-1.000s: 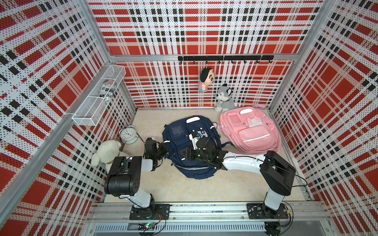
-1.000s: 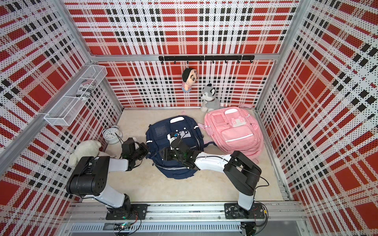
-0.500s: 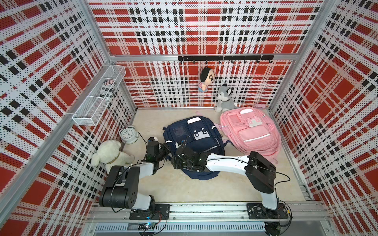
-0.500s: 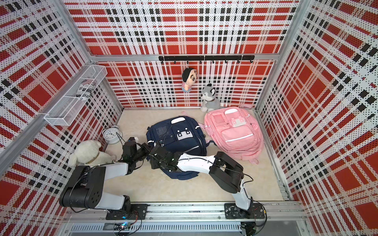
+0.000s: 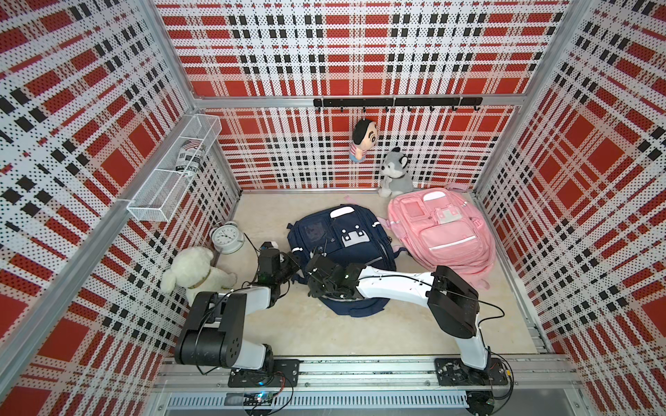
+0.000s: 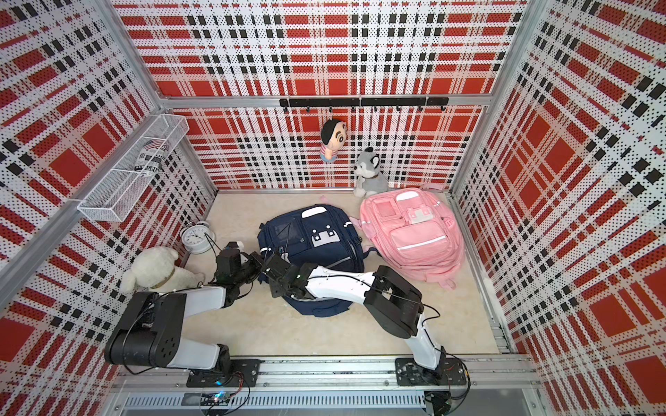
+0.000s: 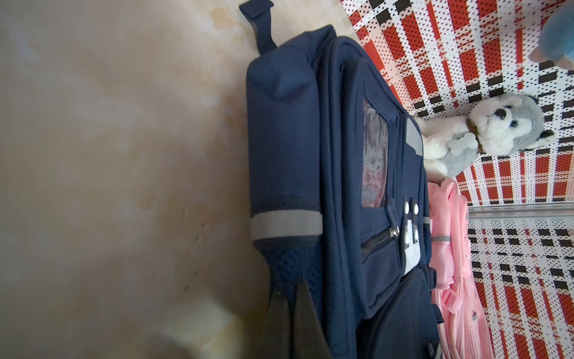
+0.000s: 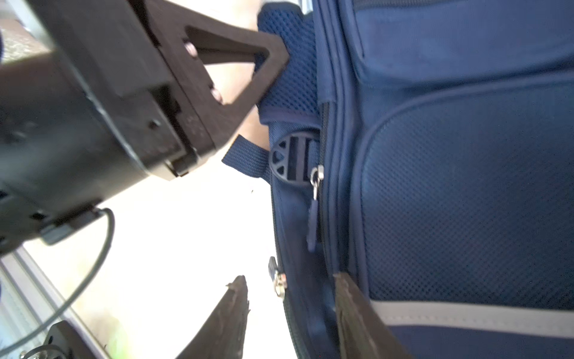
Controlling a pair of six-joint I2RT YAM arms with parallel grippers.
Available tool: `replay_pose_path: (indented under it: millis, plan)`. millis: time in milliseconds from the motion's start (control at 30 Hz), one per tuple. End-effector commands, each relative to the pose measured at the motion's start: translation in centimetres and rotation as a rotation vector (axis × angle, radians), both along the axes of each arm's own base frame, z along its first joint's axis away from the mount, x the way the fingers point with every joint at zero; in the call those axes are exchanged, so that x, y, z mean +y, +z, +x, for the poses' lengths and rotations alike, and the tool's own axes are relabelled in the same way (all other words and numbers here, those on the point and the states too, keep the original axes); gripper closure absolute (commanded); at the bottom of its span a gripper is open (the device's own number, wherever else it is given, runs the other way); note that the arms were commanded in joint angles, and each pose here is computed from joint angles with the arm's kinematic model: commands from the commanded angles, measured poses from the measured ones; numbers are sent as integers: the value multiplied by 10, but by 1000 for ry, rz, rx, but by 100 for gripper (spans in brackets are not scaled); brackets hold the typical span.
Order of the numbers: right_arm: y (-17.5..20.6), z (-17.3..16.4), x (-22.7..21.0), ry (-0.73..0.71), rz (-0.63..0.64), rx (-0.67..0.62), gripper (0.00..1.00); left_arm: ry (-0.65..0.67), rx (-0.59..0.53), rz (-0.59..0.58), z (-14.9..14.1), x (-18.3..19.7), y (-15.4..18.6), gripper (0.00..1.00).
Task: Zip up the backpack
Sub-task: Zip the zipper on the backpack.
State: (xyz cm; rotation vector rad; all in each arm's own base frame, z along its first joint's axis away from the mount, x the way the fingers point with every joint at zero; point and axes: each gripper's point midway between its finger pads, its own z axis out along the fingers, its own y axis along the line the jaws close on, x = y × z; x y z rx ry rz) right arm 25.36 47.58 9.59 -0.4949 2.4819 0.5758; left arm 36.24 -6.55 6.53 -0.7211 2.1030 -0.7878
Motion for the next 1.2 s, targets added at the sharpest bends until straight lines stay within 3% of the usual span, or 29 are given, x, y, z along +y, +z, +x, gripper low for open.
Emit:
replay_pose_path:
  millis: [0,1000,1167]
  plan:
    - [-12,2,-4,16,-72,-18,53,-36,-57,-3,4,-7,16,100]
    - [-35,11,15,43,-93,25,64,-30,-47,-4,2,-4,13,100]
    - [-45,18,-2,-6,-148,27,59,-32,-49,-4,2,-4,14,100]
